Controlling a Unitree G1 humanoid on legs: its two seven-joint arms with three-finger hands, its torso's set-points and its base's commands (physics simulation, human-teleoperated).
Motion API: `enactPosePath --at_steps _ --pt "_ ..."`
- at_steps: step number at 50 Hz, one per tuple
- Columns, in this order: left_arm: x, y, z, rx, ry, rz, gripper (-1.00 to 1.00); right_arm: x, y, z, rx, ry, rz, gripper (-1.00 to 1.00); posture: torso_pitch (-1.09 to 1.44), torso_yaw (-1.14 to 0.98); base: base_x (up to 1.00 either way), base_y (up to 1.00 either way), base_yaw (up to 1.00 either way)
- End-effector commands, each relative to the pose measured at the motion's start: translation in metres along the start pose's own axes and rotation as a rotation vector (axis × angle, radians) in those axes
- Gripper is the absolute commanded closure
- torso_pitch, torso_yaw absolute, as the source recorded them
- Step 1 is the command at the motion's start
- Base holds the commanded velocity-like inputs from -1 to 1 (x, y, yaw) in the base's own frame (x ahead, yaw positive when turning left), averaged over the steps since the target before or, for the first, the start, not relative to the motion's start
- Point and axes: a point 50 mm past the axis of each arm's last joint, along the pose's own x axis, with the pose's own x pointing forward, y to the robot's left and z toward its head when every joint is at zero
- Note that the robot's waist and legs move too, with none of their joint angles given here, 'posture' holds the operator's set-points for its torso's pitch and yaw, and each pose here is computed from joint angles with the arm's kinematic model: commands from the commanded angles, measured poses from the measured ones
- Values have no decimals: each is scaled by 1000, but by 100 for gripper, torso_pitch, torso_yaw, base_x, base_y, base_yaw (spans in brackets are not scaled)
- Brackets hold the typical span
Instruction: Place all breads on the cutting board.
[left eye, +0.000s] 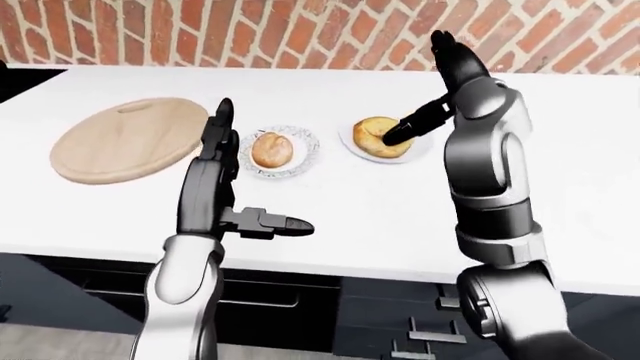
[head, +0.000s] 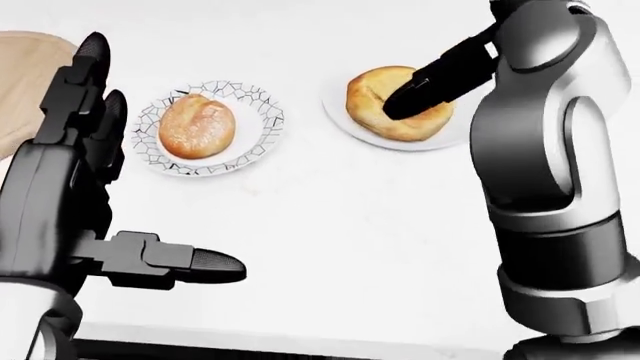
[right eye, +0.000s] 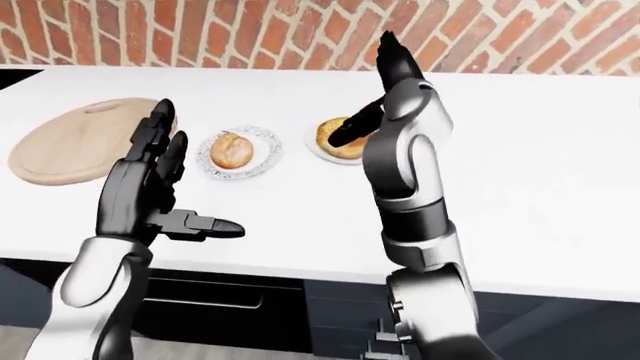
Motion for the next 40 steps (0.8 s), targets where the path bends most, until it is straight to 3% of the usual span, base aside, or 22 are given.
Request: enactPosePath --at_steps 1,10,15,21,28,40 --pt "-1 0 14 5 -86 1 -100 -1 -12 25 -46 -89 -44 -100 0 0 0 0 0" --pt "0 -1 11 3 -81 0 -100 25 2 42 -170 -58 71 -100 0 0 0 0 0" --pt "1 1 10 1 -80 2 -100 36 7 51 -197 -46 123 -100 0 0 0 0 0" --pt "1 4 7 -1 -78 7 -100 48 18 45 -136 -19 186 -100 0 0 0 0 0" --pt "0 3 7 2 -77 4 -100 55 21 31 -91 6 196 -100 0 0 0 0 0" --pt "-1 3 13 5 -86 3 -100 62 20 15 -111 53 183 -100 0 0 0 0 0"
